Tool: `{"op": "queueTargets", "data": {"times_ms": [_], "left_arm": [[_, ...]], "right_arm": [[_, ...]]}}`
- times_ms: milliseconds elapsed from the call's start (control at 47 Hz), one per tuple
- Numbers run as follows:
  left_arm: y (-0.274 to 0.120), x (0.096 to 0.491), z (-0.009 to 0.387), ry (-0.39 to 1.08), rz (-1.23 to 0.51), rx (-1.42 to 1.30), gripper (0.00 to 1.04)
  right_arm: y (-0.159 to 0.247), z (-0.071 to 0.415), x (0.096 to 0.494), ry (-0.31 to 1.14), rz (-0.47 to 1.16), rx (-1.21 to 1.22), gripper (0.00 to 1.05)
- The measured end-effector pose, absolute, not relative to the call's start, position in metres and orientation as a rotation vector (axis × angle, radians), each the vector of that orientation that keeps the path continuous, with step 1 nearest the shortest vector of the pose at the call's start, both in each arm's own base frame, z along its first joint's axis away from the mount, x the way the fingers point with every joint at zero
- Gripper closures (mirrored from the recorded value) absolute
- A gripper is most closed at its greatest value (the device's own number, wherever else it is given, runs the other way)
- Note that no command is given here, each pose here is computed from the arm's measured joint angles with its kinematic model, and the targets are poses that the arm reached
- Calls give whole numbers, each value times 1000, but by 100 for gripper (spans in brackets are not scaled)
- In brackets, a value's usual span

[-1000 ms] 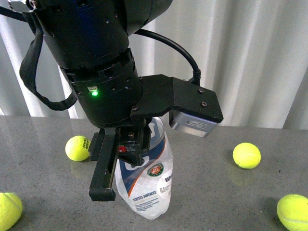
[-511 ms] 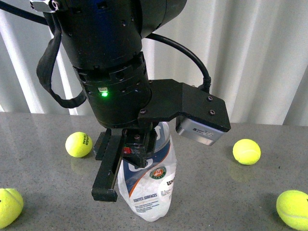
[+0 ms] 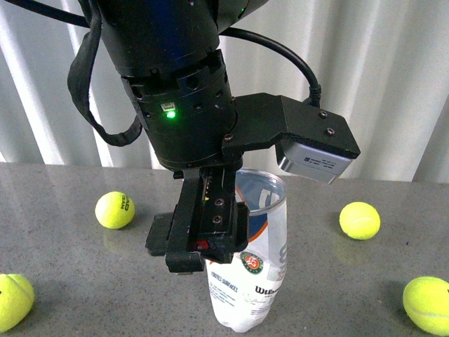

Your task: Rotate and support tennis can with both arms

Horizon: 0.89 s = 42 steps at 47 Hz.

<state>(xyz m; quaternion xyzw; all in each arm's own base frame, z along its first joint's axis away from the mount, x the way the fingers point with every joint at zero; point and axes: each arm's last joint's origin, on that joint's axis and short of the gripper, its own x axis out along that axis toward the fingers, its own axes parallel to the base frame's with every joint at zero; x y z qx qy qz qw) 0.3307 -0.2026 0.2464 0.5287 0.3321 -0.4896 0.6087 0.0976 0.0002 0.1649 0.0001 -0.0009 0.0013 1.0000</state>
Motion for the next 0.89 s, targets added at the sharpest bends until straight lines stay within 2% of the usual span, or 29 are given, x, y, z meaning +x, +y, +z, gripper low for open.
{"op": "queueTargets", "data": {"times_ms": [85,149,404,553,723,809,894], "left_arm": [[-199,330,251,767,-1123,1212,13],[-196,330,255,760,-1113,1207,5],[-179,325,277,714,-1071,1119,7],[-170,324,299,599,-1020,907,7],[-149,320,317,468,-684,536,7],[-134,310,313,468,-474,255,7],[-128,305,306,515,-404,82,7]], "right_arm": [[0,165,98,-2,3,0,7],[0,165,98,-2,3,0,7],[0,165,98,-2,3,0,7],[0,165,98,-2,3,0,7],[0,165,98,-2,3,0,7],[0,165,98,-2,3,0,7],[0,165,98,-2,3,0,7]]}}
